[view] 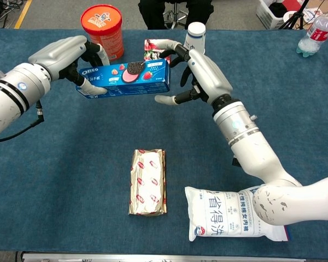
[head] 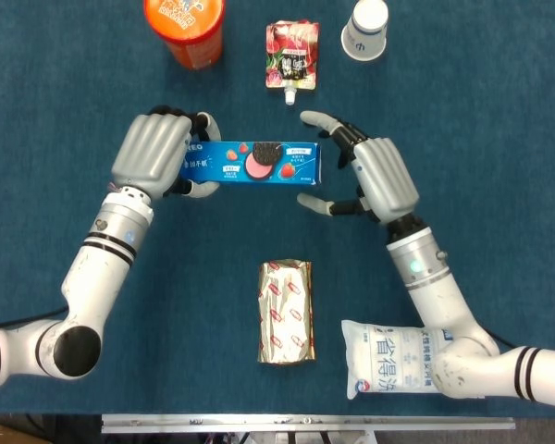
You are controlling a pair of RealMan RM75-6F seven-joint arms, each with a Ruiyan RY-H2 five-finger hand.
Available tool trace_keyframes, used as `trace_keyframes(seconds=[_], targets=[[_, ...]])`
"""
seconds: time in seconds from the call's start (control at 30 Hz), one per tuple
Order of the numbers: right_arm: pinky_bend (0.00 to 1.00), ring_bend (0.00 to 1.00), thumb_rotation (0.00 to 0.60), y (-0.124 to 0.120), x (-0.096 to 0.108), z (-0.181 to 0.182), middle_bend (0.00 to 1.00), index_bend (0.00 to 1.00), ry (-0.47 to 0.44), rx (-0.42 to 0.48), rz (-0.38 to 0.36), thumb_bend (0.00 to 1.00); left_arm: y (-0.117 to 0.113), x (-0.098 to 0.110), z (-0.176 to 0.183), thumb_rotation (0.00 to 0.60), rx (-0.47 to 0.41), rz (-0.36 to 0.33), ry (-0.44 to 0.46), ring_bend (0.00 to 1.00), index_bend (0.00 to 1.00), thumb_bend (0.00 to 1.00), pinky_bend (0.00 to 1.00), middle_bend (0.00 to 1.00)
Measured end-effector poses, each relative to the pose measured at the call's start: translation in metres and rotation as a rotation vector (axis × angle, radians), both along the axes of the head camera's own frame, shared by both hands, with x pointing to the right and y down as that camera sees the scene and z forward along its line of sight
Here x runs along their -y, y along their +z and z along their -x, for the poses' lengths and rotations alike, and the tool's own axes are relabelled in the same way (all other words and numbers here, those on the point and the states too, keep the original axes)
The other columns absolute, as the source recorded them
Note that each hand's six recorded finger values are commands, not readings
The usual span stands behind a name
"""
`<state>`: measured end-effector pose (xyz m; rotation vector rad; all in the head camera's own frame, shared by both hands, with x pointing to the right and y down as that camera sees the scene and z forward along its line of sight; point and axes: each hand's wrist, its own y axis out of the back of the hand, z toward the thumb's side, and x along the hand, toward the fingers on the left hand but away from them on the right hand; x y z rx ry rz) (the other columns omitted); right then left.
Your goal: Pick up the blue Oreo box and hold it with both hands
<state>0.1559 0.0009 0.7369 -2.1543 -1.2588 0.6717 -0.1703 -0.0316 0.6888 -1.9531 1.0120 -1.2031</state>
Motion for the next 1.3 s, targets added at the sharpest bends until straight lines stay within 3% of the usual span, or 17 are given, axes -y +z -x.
trace_keyframes(seconds=[0.27, 0.83, 1.3], targets=[[0.54, 0.36, 0.600, 0.004, -0.001, 0.008, 0.34, 0.25, -0.001, 0.011, -0.001, 0.00, -0.001, -0.002, -0.002, 0.600, -0.020, 0.009, -0.002, 0.34, 0.59, 0.18, 0.25, 0.63], [0.56, 0.59, 0.600, 0.006, 0.000, 0.013, 0.55, 0.49, 0.021, 0.034, -0.044, 0.00, -0.005, -0.008, -0.008, 0.600, -0.047, 0.015, 0.015, 0.34, 0.59, 0.18, 0.25, 0.63], [0.59, 0.70, 0.600, 0.007, 0.001, 0.012, 0.65, 0.60, 0.044, 0.047, -0.064, 0.10, -0.005, -0.012, -0.010, 0.600, -0.049, 0.023, 0.035, 0.34, 0.57, 0.18, 0.25, 0.63]])
